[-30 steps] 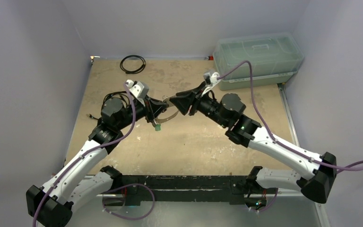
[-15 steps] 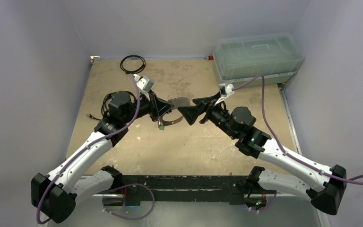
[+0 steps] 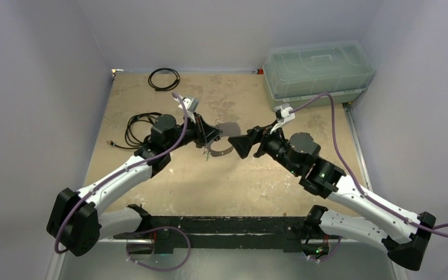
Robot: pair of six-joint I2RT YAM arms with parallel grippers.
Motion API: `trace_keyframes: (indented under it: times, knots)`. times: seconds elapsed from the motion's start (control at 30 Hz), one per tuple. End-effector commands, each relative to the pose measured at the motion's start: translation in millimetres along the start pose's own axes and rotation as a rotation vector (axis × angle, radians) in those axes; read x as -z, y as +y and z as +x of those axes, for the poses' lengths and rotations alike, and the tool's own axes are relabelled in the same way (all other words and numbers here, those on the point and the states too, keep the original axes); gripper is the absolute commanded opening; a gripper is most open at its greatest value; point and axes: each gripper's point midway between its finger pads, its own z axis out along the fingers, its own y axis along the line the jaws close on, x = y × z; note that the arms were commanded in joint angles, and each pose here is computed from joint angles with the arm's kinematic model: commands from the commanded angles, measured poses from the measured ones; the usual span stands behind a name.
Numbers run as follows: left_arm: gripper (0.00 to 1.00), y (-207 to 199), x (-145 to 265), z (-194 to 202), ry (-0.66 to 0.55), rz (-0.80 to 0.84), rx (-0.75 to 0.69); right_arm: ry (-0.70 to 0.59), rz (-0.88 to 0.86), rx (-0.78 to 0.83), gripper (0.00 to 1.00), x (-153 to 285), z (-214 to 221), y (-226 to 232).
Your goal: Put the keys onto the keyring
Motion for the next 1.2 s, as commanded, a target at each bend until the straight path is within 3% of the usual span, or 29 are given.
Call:
trace_keyframes:
  times: [0.0,0.17,0.47,0.73,1.17]
  knots:
    - [0.00,-19.3,-13.8,-15.2,-0.066,0.089,-0.002,-0.025,-0.009,-0.010,0.90,19.9,-12.9,2.0]
    - [0.00,-24.8,-27.3,7.7,-0.058,0.112,0.048,-0.009,0.048,-0.052,0.87,18.7,-5.3,-9.3]
    - [0.00,-51.6,-35.3,22.8,-0.058,0.153,0.043,0.033,0.199,-0.080,0.70,-1.9,5.2,-35.5]
    - [0.00,-61.8,-38.1,28.7,-0.053,0.170,0.030,0.071,0.198,-0.094,0.53,-10.4,20.1,-38.0]
    - [0.00,-72.0,-37.2,29.6,-0.056,0.199,0.022,0.076,0.264,-0.076,0.41,-19.0,26.3,-51.4]
